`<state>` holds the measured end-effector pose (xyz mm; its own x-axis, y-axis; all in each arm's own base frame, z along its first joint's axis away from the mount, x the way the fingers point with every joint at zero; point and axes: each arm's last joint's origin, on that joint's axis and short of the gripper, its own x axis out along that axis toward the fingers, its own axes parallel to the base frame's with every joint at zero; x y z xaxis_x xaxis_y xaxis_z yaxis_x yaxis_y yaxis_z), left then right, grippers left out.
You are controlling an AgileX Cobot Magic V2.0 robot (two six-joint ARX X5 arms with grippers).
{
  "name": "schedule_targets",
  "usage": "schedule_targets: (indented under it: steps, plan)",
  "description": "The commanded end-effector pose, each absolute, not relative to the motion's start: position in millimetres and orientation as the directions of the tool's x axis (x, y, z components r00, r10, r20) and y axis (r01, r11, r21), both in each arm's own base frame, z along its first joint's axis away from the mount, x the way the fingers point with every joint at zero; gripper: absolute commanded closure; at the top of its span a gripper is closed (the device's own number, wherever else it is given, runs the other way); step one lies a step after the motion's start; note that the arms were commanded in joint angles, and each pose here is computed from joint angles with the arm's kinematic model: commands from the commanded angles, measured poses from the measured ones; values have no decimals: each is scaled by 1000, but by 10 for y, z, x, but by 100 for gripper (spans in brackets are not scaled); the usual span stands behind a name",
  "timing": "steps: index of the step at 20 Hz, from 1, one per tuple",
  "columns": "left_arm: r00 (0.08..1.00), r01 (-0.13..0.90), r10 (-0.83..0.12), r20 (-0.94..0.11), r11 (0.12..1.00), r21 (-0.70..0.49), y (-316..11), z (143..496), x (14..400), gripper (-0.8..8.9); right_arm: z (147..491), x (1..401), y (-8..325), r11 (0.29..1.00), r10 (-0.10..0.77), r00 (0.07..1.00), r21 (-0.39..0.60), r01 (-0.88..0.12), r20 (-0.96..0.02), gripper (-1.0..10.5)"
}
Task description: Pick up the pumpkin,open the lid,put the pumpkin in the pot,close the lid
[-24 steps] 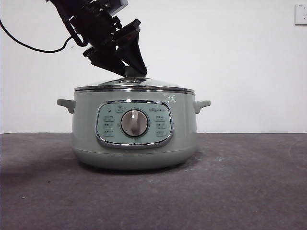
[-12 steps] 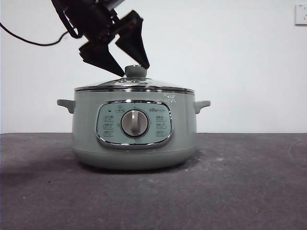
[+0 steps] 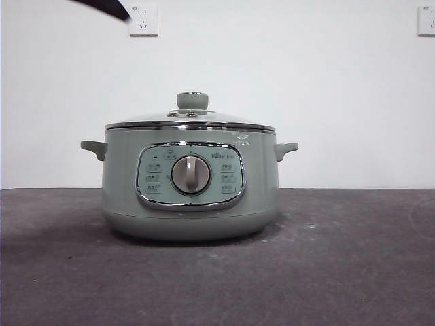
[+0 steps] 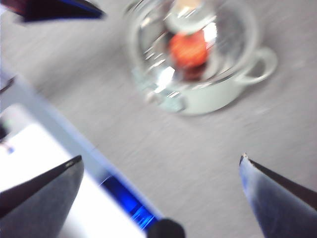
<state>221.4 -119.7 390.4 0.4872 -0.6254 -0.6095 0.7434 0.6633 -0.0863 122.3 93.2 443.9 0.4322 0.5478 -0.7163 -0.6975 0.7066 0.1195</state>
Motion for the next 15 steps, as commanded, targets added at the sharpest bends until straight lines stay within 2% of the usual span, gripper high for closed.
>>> schedule_targets:
  steps: [1, 3, 4, 5, 6, 15]
  plan:
    - [437, 771, -665, -606, 624, -127, -1084, 4010, 1931, 322, 4409, 1234, 960, 677, 565, 382, 147, -721, -731, 475]
    - [422, 779, -676, -604, 611, -140, -986, 4082, 1721, 636, 4389, 1252, 980, 665, 571, 354, 165, -728, -741, 660]
    - [423, 779, -677, -603, 611, -140, -941, 4112, 1630, 819, 4384, 1259, 985, 662, 569, 352, 161, -732, -743, 796]
    - [424, 780, -678, -601, 611, -139, -912, 4131, 1570, 816, 4384, 1260, 986, 657, 569, 352, 153, -738, -743, 924]
    - [426, 780, -679, -598, 610, -137, -883, 4150, 1513, 819, 4384, 1260, 986, 652, 569, 352, 147, -743, -743, 955]
    - [443, 777, -675, -590, 618, -123, -854, 4176, 1460, 817, 4392, 1253, 979, 669, 570, 360, 164, -725, -738, 946]
